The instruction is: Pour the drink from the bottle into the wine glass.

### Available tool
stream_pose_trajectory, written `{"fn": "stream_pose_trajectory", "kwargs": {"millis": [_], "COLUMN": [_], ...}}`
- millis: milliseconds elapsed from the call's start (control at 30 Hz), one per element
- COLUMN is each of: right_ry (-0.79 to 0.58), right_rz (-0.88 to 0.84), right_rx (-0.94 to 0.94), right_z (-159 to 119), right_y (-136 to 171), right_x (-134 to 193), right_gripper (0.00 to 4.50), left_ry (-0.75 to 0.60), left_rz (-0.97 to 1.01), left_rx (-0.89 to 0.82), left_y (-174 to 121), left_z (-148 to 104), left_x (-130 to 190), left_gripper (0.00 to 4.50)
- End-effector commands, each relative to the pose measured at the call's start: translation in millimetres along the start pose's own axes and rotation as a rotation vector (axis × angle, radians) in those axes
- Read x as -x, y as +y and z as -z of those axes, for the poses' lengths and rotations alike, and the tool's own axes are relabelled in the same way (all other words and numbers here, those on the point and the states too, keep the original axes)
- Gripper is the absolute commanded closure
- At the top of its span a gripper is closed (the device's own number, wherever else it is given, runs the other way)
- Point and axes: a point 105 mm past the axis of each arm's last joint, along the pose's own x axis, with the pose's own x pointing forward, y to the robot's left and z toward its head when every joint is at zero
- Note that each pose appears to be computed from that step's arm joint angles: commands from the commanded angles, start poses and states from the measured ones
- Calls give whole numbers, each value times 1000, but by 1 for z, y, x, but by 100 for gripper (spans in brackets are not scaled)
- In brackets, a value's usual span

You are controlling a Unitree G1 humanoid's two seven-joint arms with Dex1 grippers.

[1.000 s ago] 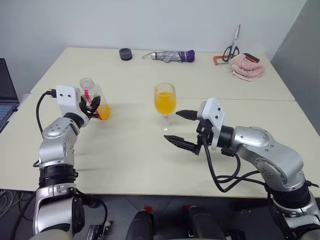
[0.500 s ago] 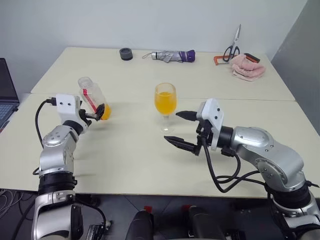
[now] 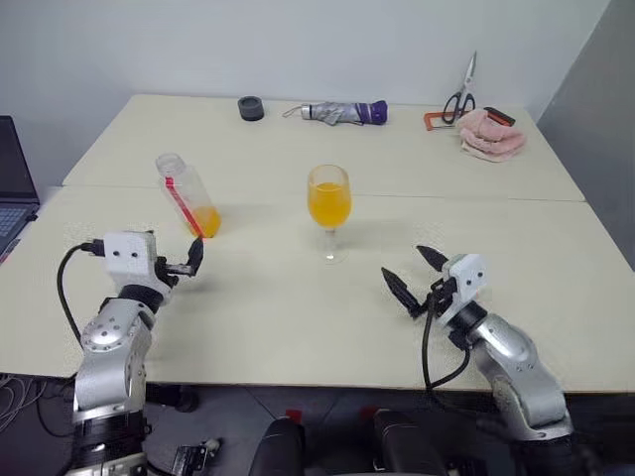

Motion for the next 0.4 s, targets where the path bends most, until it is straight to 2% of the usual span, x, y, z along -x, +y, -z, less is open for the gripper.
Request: {"fn": "stream_pose_trajectory", "kwargs": {"millis": [33, 400], "right_ry": [-79, -103], "right_rz": [81, 184], "right_rx": [59, 26], "right_z": [-12, -10], "right_y": [-18, -45], "right_x": [4, 3], "right_gripper": [0, 0], "left_ry": [-58, -65], "left_rz": [-9, 5], "left_rx": [4, 35], "left_y": [-7, -20], "left_z": [-11, -4], "left_x": [7, 14], "left_gripper": [3, 3]}}
